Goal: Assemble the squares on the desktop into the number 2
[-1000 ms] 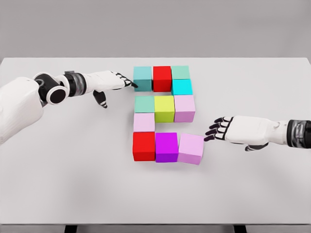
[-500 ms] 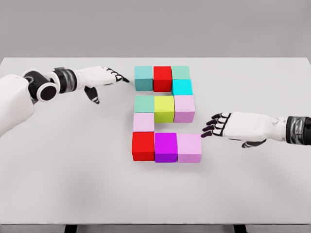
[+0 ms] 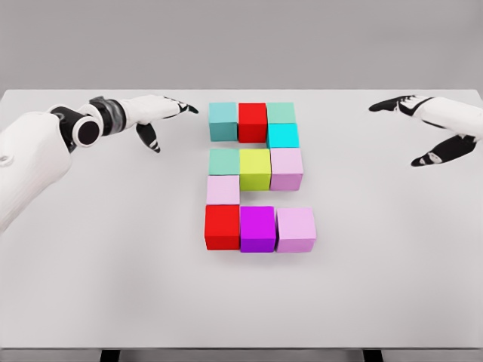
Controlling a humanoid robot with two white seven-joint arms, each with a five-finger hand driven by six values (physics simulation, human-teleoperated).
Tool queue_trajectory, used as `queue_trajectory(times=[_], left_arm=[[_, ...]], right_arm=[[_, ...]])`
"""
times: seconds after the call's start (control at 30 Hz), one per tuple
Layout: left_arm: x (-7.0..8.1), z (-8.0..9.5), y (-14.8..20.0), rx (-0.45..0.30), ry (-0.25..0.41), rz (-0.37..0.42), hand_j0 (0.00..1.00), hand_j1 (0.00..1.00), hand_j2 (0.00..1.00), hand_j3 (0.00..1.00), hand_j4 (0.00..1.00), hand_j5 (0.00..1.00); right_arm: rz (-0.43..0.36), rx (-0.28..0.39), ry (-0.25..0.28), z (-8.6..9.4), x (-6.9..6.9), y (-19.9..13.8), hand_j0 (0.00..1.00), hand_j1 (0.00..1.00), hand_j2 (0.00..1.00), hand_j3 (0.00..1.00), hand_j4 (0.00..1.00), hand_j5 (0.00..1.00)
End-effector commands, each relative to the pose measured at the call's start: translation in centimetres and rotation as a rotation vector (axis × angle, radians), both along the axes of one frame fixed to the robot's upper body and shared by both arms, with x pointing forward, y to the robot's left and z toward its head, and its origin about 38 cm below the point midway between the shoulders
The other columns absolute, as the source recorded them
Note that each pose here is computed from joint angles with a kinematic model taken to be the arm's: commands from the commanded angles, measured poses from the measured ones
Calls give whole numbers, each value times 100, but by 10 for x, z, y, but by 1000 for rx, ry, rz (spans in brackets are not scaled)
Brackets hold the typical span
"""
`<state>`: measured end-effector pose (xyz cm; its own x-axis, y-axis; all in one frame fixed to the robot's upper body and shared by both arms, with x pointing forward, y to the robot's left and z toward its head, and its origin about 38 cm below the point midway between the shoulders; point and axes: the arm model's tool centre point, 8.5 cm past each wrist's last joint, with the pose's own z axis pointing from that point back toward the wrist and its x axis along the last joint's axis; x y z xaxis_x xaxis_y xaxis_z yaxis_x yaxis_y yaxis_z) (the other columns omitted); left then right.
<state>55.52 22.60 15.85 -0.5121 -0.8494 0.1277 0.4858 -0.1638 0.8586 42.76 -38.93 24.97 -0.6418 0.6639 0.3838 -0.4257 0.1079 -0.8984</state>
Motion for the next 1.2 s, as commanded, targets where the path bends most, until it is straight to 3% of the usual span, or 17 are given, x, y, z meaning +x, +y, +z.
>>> queue_trajectory(times=[0.0,0.2,0.27,0.3,0.37,0.4,0.43,0.5,0.6,0.97,1.17], left_arm=[[1,1,-2,-6,-1,4,100,100,100,100,100,100],[0,0,-9,-11,0,-8,100,100,100,100,100,100],[0,0,-11,-8,0,-12,100,100,100,100,100,100],[0,-1,-16,-10,2,-19,100,100,100,100,100,100],[0,-2,-17,-11,4,-20,100,100,100,100,100,100],[0,-1,-17,-10,2,-22,100,100,100,100,100,100],[0,-1,-17,-10,2,-21,100,100,100,100,100,100],[0,-2,-17,-10,2,-20,100,100,100,100,100,100],[0,-2,-17,-10,4,-21,100,100,100,100,100,100],[-1,0,-21,-14,2,-32,100,100,100,100,100,100],[-1,-1,-27,-17,3,-43,100,100,100,100,100,100]], right_arm=[[-20,63,19,0,1,-6,100,100,100,100,100,100],[-6,46,24,-2,-1,-2,100,100,100,100,100,100],[17,-9,-1,14,-9,-5,100,100,100,100,100,100],[37,-68,-6,22,-16,-5,100,100,100,100,100,100],[153,-221,-24,21,-33,23,100,100,100,100,100,100],[206,-294,-31,17,-43,34,100,100,100,100,100,100],[297,-393,-37,2,-58,57,100,100,100,100,100,100],[365,-490,-52,-12,-69,71,100,100,100,100,100,100],[364,-573,-46,-22,-72,65,100,100,100,100,100,100],[406,-581,8,-45,-80,71,100,100,100,100,100,100],[429,-561,1,-52,-79,84,100,100,100,100,100,100]])
